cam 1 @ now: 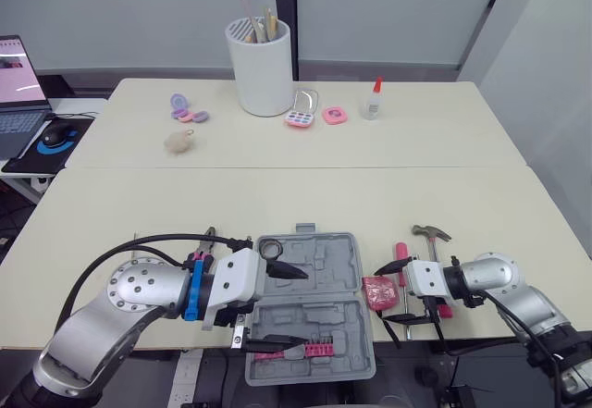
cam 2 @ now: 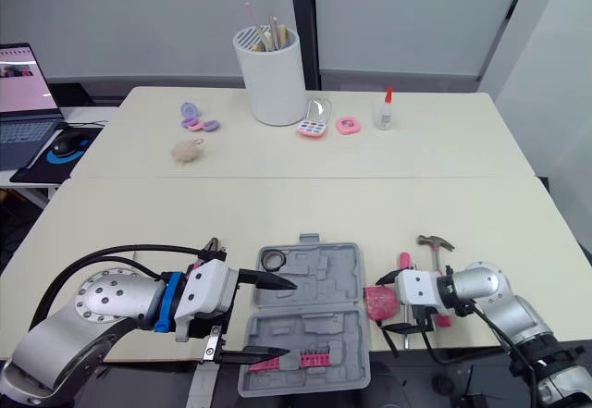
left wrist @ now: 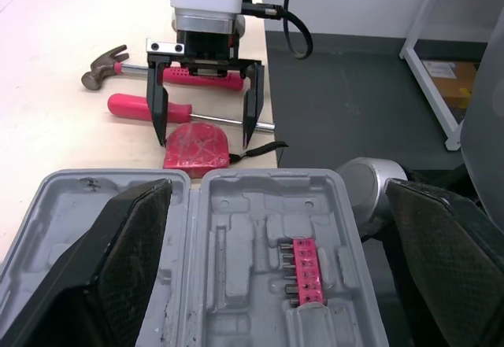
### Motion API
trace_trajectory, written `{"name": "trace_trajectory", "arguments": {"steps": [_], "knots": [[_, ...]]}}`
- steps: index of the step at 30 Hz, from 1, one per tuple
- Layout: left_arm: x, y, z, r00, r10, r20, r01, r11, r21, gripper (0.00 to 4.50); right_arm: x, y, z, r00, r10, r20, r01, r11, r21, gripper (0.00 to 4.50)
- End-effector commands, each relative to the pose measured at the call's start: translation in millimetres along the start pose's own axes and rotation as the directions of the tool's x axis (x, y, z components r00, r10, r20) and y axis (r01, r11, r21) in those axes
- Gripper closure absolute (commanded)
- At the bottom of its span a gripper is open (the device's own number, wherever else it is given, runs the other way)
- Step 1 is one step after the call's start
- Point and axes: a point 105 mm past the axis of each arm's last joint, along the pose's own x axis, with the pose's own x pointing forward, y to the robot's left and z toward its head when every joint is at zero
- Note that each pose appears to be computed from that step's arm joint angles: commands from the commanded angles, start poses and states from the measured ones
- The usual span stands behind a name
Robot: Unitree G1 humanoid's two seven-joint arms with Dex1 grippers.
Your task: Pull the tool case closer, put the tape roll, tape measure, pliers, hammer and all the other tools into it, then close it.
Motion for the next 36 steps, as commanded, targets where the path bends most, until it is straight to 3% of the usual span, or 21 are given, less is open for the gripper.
{"name": "trace_trajectory", "arguments": {"steps": [1, 11, 14, 16, 17, 24, 27, 30, 33, 36], "knots": [[1, -1, 7, 1.000, -0.004, -0.001, 0.005, 0.999, 0.035, 0.00, -1, -5, 2, 1.000, 0.001, -0.002, -0.001, 0.999, -0.046, 0.03], [-1, -2, 2, 0.999, -0.030, -0.026, 0.031, 0.998, 0.058, 0.00, 5, -7, 0, 1.000, 0.008, -0.001, -0.009, 0.998, -0.055, 0.03], [-1, 0, 0, 0.999, -0.029, -0.029, 0.031, 0.998, 0.063, 0.00, 5, -8, -2, 1.000, 0.000, -0.006, -0.001, 0.998, -0.066, 0.64], [0, 0, 1, 0.999, -0.028, -0.025, 0.030, 0.998, 0.064, 0.00, 5, -9, -3, 1.000, -0.002, -0.005, 0.001, 0.998, -0.065, 1.29], [1, 0, 1, 0.999, -0.029, -0.021, 0.030, 0.998, 0.064, 0.00, 4, -9, -2, 1.000, -0.003, -0.004, 0.003, 0.998, -0.065, 1.37], [1, 2, 3, 1.000, 0.000, 0.017, -0.001, 0.999, 0.051, 0.00, -10, -12, 6, 1.000, -0.017, -0.007, 0.017, 0.997, -0.077, 1.37], [-8, 9, 4, 0.998, 0.044, 0.038, -0.046, 0.998, 0.052, 0.00, -24, -17, 26, 0.999, -0.027, -0.027, 0.025, 0.996, -0.084, 1.37], [-18, 19, 5, 0.991, 0.112, 0.072, -0.116, 0.992, 0.054, 0.00, -31, -28, 39, 0.991, -0.085, -0.105, 0.077, 0.994, -0.080, 1.37], [-30, 33, 16, 0.948, 0.248, 0.200, -0.258, 0.966, 0.025, 0.00, -33, -39, 61, 0.981, -0.116, -0.158, 0.102, 0.990, -0.095, 1.37], [-35, 31, 4, 0.949, 0.288, 0.131, -0.286, 0.958, -0.034, 0.00, -27, -49, 74, 0.968, -0.143, -0.204, 0.128, 0.988, -0.085, 1.37]]}}
